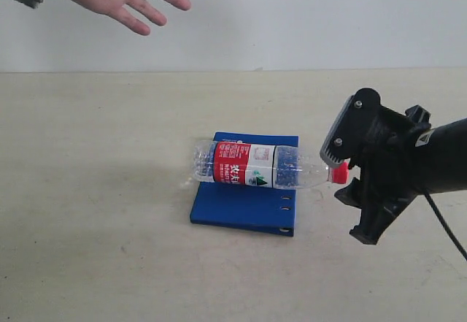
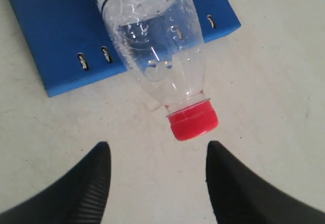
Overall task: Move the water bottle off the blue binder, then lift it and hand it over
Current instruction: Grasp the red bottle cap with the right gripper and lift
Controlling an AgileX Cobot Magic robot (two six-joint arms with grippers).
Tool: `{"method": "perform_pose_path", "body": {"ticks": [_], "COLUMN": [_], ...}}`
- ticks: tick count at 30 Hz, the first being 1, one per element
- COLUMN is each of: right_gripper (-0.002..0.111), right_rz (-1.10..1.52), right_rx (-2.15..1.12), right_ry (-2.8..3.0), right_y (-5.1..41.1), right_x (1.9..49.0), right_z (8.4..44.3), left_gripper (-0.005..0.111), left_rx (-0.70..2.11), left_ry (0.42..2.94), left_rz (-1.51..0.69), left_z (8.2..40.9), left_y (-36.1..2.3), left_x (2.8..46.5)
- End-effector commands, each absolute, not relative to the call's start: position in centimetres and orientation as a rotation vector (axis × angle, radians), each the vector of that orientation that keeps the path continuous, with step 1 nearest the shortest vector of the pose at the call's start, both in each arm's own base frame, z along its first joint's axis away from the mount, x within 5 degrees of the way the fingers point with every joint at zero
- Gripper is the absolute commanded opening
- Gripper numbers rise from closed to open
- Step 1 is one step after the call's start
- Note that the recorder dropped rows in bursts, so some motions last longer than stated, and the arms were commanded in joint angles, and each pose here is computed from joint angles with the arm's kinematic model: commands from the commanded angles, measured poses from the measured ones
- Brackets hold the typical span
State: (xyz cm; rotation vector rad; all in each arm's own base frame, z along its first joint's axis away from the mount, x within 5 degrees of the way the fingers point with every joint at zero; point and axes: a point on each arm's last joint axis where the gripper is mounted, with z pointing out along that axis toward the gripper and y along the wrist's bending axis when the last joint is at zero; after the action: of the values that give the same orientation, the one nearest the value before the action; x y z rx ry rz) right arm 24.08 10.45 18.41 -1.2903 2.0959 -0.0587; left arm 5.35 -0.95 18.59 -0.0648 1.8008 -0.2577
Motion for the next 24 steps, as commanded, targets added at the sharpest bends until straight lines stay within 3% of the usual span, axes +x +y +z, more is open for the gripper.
{"method": "perform_pose_path", "body": {"ticks": [1,12,24], "right_gripper": [0.051,0.051,0.051], "right_rz": [-0.126,-0.097,-0.077], "right_rx": [-1.376,-1.414,-1.493], "right_ry": [2.006,2.051,2.107], "right_y": [10.7,12.4,12.4], "right_x": [24.7,28.7,29.0], "right_z": [18.5,17.0,15.0], "left_gripper": [0.007,0.007,0.007], "left_rx": [-0.057,-0.057,-0.057], "left_ry": [1.793,1.793,1.793], "left_rz": [-0.264,-0.264,-0.264], "left_z": [18.6,18.6,18.6], "left_y": [-1.0,-1.0,-1.0], "left_x": [5.4,5.4,5.4]}}
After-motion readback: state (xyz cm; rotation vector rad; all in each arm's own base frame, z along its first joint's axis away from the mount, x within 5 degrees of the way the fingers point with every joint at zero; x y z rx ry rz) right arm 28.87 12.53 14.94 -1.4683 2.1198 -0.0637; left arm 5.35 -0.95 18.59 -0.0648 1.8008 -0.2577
